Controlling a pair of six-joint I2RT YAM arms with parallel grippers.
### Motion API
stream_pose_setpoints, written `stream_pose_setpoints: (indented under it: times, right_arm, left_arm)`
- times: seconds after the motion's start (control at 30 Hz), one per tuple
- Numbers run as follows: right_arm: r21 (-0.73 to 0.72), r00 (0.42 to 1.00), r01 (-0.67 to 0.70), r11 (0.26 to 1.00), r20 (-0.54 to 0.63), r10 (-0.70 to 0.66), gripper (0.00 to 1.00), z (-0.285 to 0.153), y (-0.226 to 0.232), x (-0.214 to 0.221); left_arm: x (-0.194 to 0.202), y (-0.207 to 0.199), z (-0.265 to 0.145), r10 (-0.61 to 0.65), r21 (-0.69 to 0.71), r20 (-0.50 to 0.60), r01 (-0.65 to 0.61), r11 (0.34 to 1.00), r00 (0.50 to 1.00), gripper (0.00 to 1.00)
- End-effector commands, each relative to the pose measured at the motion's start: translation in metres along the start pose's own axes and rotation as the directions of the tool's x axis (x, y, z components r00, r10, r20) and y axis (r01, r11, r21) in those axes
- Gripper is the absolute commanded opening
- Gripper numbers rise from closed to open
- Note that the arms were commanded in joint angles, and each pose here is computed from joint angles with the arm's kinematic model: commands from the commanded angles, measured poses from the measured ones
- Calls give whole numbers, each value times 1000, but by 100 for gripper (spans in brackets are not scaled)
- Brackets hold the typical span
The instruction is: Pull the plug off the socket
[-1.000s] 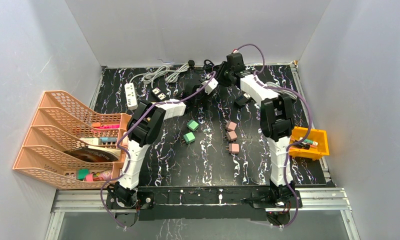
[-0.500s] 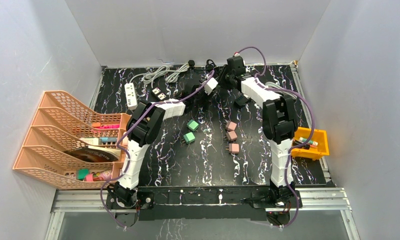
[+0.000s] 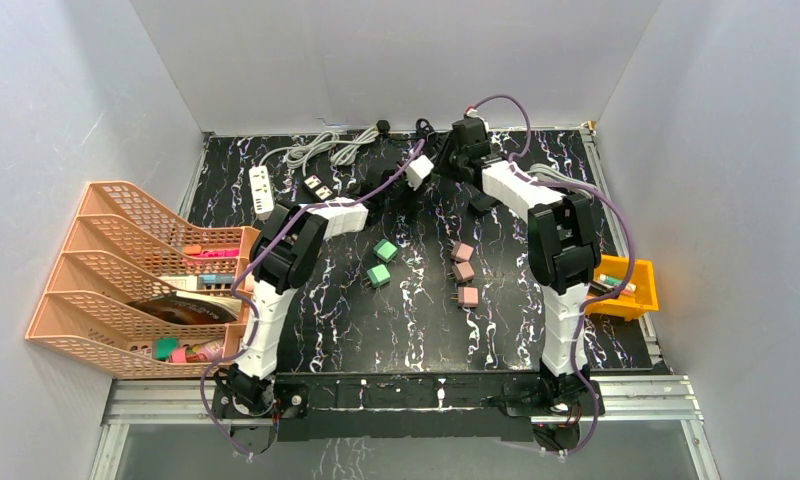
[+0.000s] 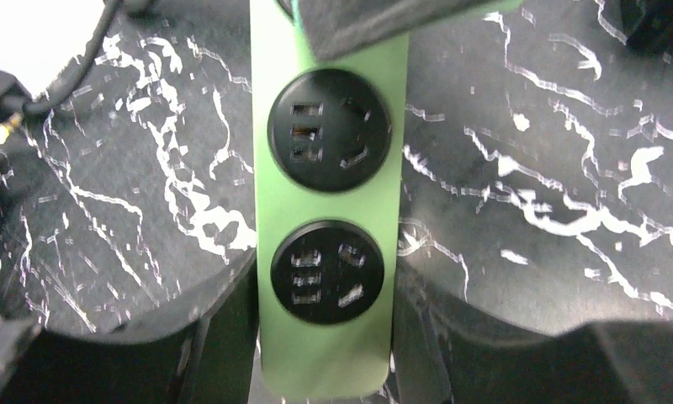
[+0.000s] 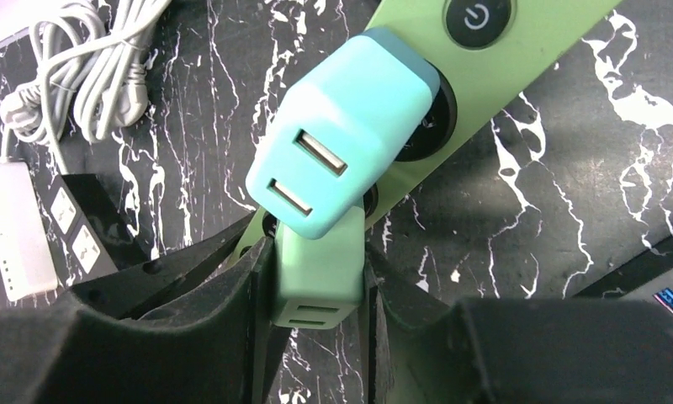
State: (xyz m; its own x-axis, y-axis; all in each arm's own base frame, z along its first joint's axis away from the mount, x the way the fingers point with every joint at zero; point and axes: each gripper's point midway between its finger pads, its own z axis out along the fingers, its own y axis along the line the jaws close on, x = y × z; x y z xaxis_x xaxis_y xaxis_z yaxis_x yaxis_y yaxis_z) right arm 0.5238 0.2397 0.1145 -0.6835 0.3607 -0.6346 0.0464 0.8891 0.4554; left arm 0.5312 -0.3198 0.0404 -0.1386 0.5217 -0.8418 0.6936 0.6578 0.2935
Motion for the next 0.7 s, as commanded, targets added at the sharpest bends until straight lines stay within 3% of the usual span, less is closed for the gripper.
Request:
stream_pose_setpoints:
  times: [0.0,0.03,0.07,0.1,0.13,0.17,0.23,0.27,0.33,0.43,0.5,0.53,0.6,0.67]
  right_arm:
    - [144,990,136,980,-60,-129,0,-59,-33,3]
    - [114,991,132,985,-45,-128,0,-57,-31,-3]
    - [-80,992,17,997,-122,-27,0,-55,-17,6]
    - [-103,984,-57,993,-175,38,0,-56,-25,9]
    - [19,992,-16,1000,-127,18,0,-57,-40,1]
    - [-26,994,-20,999,-111,17,0,-60,-33,-3]
    - [-329,949,-281,901,-236,210,0,-68,-19,-1]
    - [-283,930,-332,900,-257,262,0,-64,-35,2]
    - [-143,953,-255,956,-205,223,0,-58,-53,0]
    - [-149,960,-257,955,-151,235,0,-65,-51,-16]
    - [84,999,-35,996,-29,38,0,-73,-58,-29]
    - [112,1000,14,994,-2,-14,0,-77,-51,-32]
    - [100,999,24,995,37,-28,0,-85,-42,-42]
    - [195,992,59,979,94,-78,0,-96,-47,-51]
  left_arm:
    - [72,101,-33,-107,-312,-204,39,949,973,0]
    - [73,100,-33,-110,-312,-207,41,949,972,0]
    - [74,100,-34,-109,-311,-206,41,950,972,0]
    - [75,100,-34,-106,-314,-204,38,949,973,0]
    - [75,102,-34,-106,-321,-205,36,946,973,0]
    - [76,103,-35,-109,-324,-207,37,945,972,0]
    - [78,103,-37,-105,-332,-197,34,943,975,0]
    - [80,104,-39,-103,-339,-198,31,940,975,0]
    - [82,105,-40,-108,-348,-204,31,937,973,0]
    - [84,106,-42,-103,-358,-210,21,934,972,0]
    - [86,108,-41,-104,-365,-220,17,931,970,0]
    - [85,109,-41,-103,-365,-218,17,931,971,0]
    - [83,109,-41,-104,-364,-214,19,931,971,0]
    - [82,110,-41,-108,-367,-215,22,930,971,0]
